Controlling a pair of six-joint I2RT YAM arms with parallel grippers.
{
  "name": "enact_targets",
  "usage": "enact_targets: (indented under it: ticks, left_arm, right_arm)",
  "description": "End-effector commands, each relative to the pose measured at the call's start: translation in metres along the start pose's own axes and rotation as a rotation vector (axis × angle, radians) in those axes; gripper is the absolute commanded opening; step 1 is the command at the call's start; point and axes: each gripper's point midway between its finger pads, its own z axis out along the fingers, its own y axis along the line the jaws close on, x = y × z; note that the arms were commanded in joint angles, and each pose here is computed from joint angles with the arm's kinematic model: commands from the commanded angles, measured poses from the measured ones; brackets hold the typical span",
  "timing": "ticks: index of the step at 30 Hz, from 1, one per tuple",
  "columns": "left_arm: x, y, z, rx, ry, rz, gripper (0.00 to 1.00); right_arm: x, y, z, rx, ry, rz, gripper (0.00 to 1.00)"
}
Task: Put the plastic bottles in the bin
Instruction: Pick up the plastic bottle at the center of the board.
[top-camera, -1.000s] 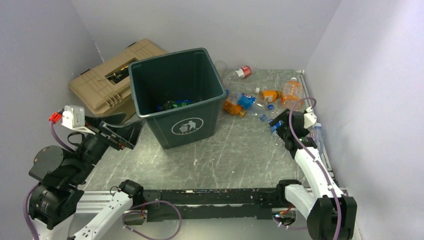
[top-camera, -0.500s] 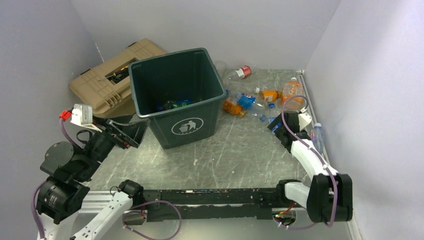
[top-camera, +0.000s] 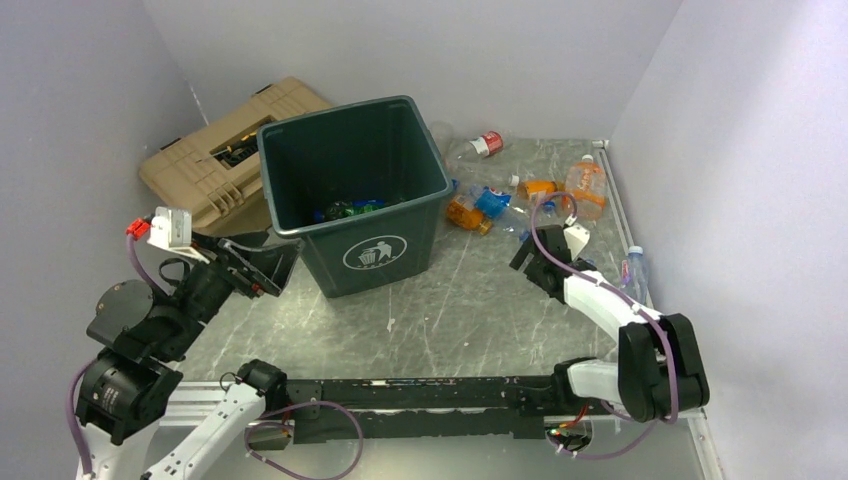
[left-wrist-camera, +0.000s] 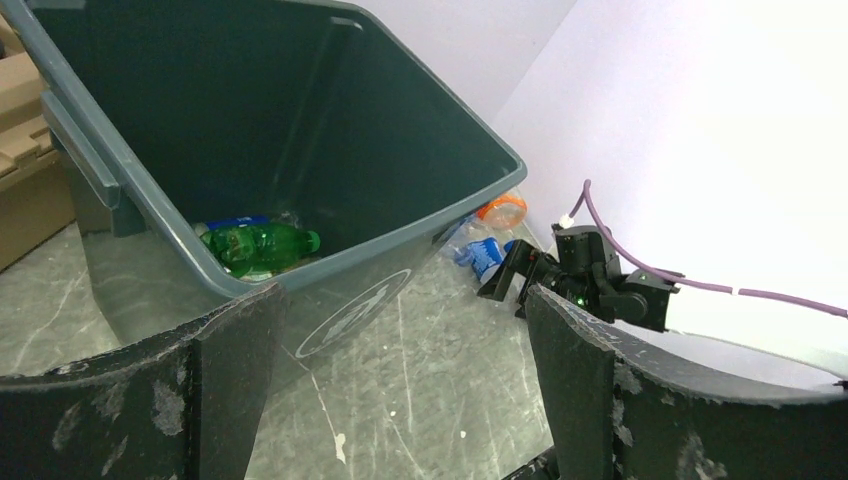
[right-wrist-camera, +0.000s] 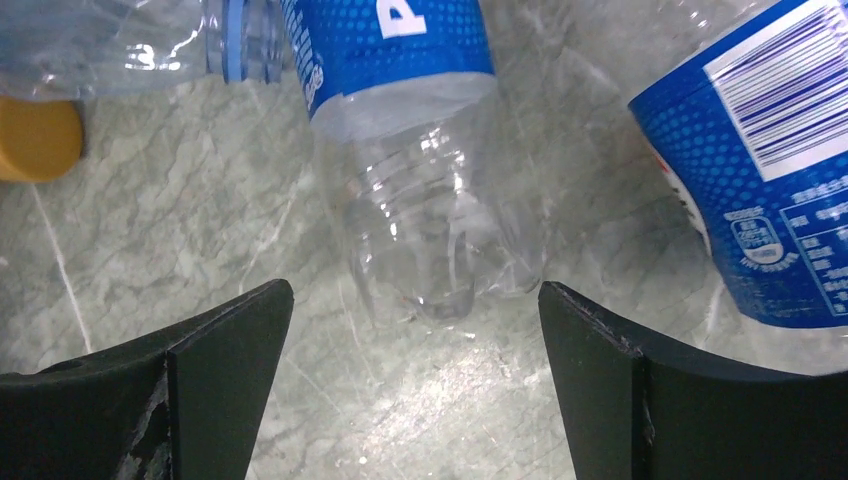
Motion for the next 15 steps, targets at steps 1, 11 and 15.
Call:
enact_targets:
  ticks: [1, 11, 15]
  left_arm:
    - [-0.002, -0.004, 0.002, 0.015, -0.002, -0.008, 0.94]
    - [-0.002, 0.000, -0.001, -0.005, 0.002, 0.009, 0.94]
    - [-0.003, 0.003, -0.005, -0.019, -0.006, 0.020, 0.94]
  right_arm:
    - [-0.025, -0.001, 0.001, 0.061, -0.074, 0.022, 1.00]
    - [-0.044, 0.000, 0.014, 0.125, -0.100, 0.023, 1.00]
    - [-0.049, -0.001, 0.024, 0.136, -0.098, 0.007, 0.99]
